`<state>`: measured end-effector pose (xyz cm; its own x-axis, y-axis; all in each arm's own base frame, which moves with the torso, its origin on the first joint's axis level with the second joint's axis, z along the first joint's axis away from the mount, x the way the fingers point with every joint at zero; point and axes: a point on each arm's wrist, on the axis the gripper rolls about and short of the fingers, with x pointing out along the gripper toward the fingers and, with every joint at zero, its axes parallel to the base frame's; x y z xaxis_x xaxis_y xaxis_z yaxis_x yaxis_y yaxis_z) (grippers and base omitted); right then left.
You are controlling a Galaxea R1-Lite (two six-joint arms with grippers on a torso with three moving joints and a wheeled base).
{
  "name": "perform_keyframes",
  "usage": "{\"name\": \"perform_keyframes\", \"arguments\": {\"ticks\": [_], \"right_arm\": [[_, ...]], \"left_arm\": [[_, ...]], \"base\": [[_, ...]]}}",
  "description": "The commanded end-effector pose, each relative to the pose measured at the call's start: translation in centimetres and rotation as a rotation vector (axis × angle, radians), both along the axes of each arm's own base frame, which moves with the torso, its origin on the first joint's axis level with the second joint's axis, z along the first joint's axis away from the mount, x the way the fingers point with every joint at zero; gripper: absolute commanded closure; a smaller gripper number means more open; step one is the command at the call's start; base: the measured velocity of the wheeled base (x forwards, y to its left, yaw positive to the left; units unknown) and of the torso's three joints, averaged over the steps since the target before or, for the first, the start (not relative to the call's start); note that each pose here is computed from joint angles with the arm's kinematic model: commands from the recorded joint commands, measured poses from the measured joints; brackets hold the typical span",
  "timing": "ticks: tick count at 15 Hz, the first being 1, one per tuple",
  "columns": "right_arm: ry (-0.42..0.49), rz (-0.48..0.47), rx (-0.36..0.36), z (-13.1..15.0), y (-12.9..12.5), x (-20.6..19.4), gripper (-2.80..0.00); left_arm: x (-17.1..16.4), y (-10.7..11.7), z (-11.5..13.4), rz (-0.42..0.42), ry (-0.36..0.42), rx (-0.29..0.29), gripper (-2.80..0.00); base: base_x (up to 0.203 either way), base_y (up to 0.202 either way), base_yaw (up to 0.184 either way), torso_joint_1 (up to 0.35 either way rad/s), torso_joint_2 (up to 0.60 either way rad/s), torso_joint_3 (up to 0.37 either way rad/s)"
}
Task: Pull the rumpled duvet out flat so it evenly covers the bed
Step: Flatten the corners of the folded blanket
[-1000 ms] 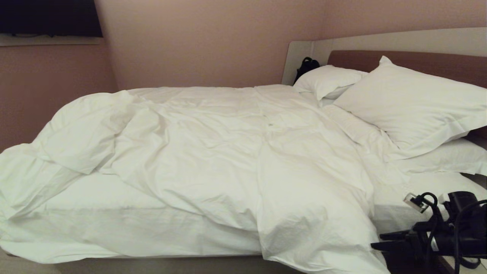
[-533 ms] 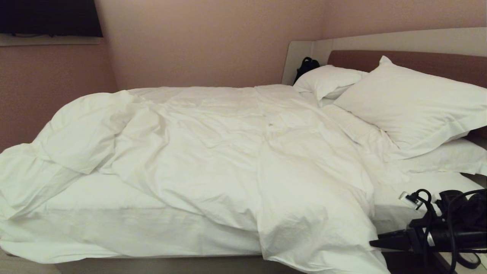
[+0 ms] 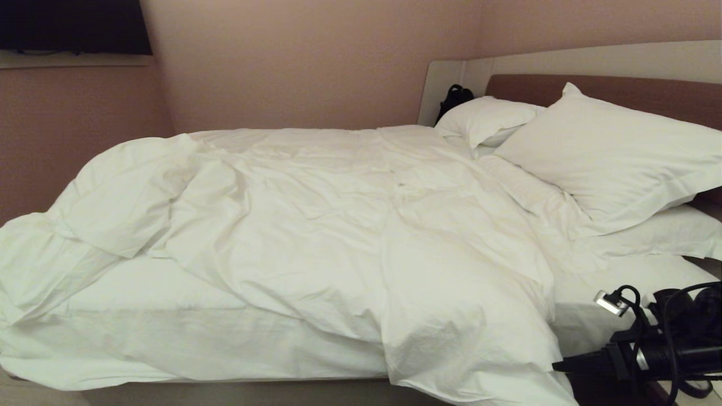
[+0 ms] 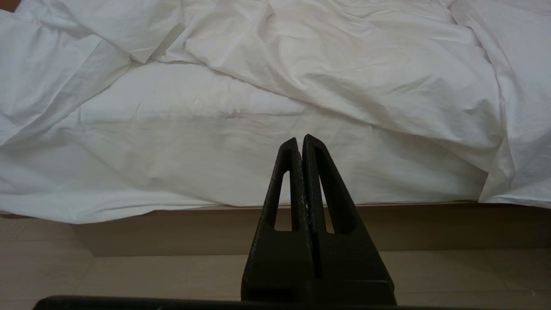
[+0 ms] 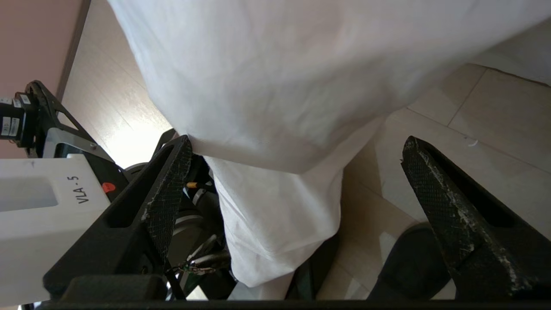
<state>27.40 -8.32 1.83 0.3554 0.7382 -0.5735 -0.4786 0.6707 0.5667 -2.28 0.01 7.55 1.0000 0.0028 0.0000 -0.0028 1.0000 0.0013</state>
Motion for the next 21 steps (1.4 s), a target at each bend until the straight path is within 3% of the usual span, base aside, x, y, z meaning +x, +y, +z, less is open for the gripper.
{"name": "perform_keyframes", "arguments": {"ticks": [1, 14, 17, 21], "right_arm": [[0.051, 0.010, 0.022, 0.2, 0.2, -0.1, -2.80], [0.105, 0.067, 0.027, 0.4, 2.2, -2.6, -2.80], [0.078, 0.059, 0.018, 0.4, 1.6, -1.2, -2.80], [0.088, 0.025, -0.049, 0.0, 0.3, -0.3, -2.80]], "left_arm": [[0.0, 0.0, 0.0, 0.000, 0.000, 0.000, 0.00], [0.0, 0.0, 0.0, 0.000, 0.000, 0.000, 0.00], [0.0, 0.0, 0.0, 0.000, 0.000, 0.000, 0.00], [0.0, 0.0, 0.0, 0.000, 0.000, 0.000, 0.00]], "base": [[0.000, 0.000, 0.000, 0.000, 0.00, 0.000], [0.000, 0.000, 0.000, 0.000, 0.00, 0.000], [0.000, 0.000, 0.000, 0.000, 0.00, 0.000], [0.000, 0.000, 0.000, 0.000, 0.00, 0.000]]}}
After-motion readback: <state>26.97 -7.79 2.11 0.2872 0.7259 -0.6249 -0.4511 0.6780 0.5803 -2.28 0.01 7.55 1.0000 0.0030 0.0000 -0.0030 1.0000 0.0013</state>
